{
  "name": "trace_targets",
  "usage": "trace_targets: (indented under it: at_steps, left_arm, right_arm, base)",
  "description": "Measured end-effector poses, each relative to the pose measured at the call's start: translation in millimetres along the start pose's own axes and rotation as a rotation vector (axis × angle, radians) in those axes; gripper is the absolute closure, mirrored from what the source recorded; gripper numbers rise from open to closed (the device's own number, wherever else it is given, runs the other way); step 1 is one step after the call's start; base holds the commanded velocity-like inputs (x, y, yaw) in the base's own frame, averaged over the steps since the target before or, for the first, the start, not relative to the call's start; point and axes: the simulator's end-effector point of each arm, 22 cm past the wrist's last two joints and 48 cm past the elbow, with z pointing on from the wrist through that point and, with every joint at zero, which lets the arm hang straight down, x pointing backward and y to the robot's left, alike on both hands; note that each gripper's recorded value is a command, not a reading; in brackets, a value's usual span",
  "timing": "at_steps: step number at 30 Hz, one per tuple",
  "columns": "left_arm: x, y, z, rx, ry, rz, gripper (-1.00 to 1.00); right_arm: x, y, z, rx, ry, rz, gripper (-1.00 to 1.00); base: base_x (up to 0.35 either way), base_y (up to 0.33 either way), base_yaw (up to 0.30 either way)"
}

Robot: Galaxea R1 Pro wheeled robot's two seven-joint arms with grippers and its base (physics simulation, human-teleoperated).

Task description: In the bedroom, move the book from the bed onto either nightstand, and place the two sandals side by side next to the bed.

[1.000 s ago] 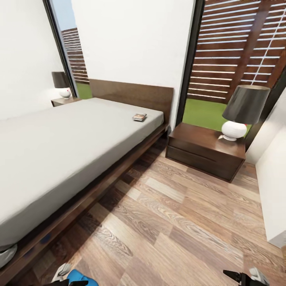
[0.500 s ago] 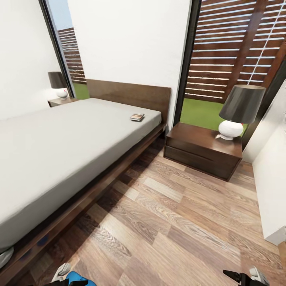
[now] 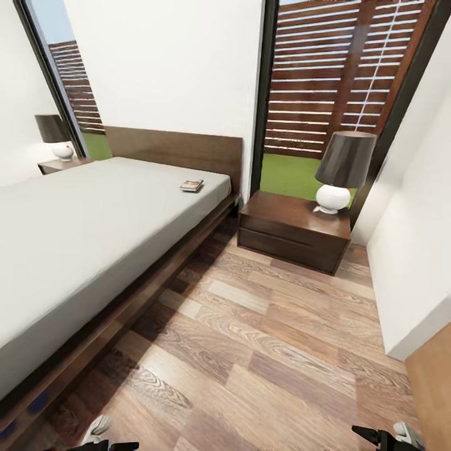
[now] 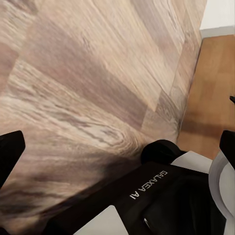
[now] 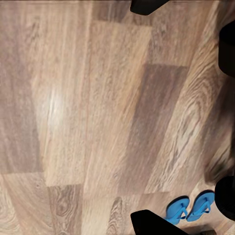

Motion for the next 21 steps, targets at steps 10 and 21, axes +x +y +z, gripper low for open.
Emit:
trace_targets:
  at_steps: [10, 21]
  left_arm:
    - [0.1, -0.1, 0.0, 0.001, 0.0, -0.001, -1.0]
    - [0.1, 0.1, -0.1, 0.0, 0.0, -0.001, -1.0]
  right_arm:
    - [0.0, 0.1, 0.1, 0.0, 0.001, 0.0, -1.0]
    - [0.1, 0.1, 0.1, 0.0, 0.001, 0.0, -1.0]
  base:
    - [0.0, 0.0, -0.248]
    - [0.0, 0.0, -0.126]
